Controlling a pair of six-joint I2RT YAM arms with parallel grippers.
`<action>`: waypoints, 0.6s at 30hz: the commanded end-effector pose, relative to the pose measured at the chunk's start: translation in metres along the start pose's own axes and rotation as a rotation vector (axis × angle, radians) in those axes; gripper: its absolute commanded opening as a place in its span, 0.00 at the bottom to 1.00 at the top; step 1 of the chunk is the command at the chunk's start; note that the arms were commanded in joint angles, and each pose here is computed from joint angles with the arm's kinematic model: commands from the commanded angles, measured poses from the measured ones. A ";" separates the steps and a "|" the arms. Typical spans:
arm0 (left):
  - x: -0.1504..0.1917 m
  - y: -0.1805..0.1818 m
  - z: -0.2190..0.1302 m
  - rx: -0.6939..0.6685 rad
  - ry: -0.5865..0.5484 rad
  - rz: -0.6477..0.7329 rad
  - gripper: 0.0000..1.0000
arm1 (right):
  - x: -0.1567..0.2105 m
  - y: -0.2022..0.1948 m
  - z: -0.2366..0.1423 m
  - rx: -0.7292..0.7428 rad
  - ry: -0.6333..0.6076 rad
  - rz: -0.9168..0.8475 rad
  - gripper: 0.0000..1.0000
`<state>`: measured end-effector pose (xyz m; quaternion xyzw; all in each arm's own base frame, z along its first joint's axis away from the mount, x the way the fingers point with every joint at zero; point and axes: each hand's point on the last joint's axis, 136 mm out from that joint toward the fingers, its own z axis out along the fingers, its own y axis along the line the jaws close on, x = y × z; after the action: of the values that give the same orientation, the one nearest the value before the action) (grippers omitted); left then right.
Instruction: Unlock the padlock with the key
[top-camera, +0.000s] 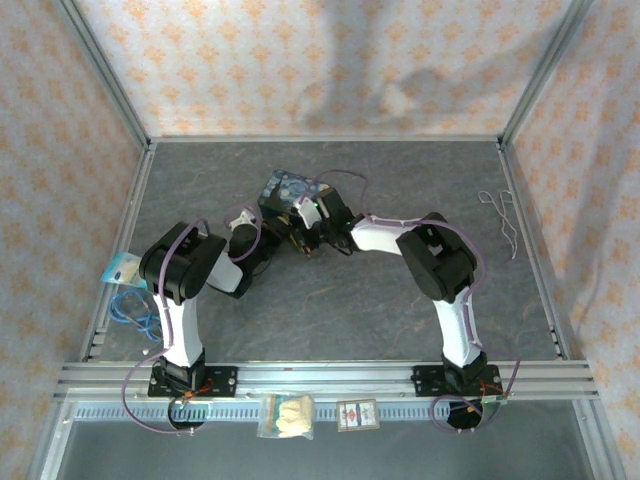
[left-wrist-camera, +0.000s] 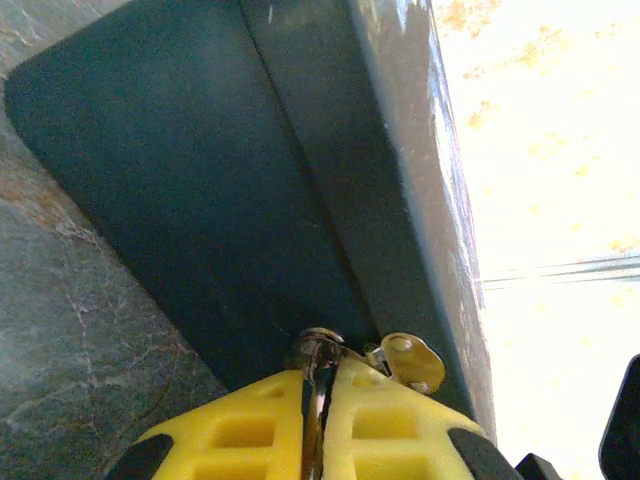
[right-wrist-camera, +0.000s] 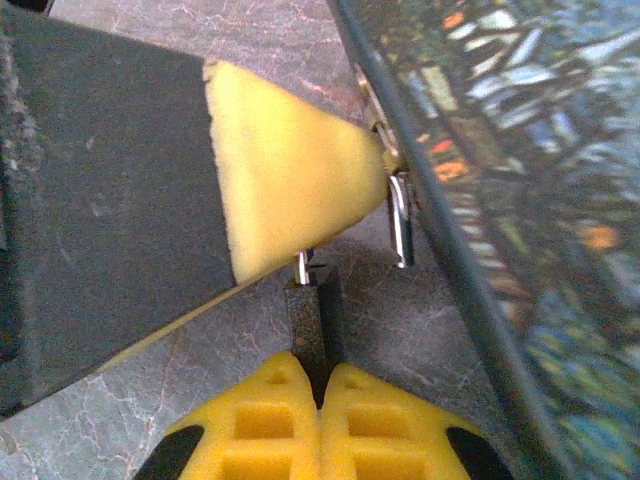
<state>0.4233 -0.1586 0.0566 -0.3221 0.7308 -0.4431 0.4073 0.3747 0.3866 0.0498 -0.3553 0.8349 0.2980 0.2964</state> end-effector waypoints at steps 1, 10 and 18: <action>0.000 0.002 -0.005 -0.001 -0.015 -0.004 0.02 | 0.007 0.006 -0.002 -0.005 0.024 0.034 0.05; -0.013 0.011 -0.018 0.010 -0.138 -0.091 0.00 | -0.005 0.003 -0.042 0.088 -0.085 0.197 0.38; -0.020 0.003 -0.023 0.020 -0.179 -0.088 0.00 | -0.047 -0.046 -0.083 0.269 -0.291 0.493 0.81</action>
<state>0.4126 -0.1403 0.0579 -0.3749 0.6911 -0.4392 0.4347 0.3816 0.3383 0.0928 -0.1592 0.8847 0.2842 0.3335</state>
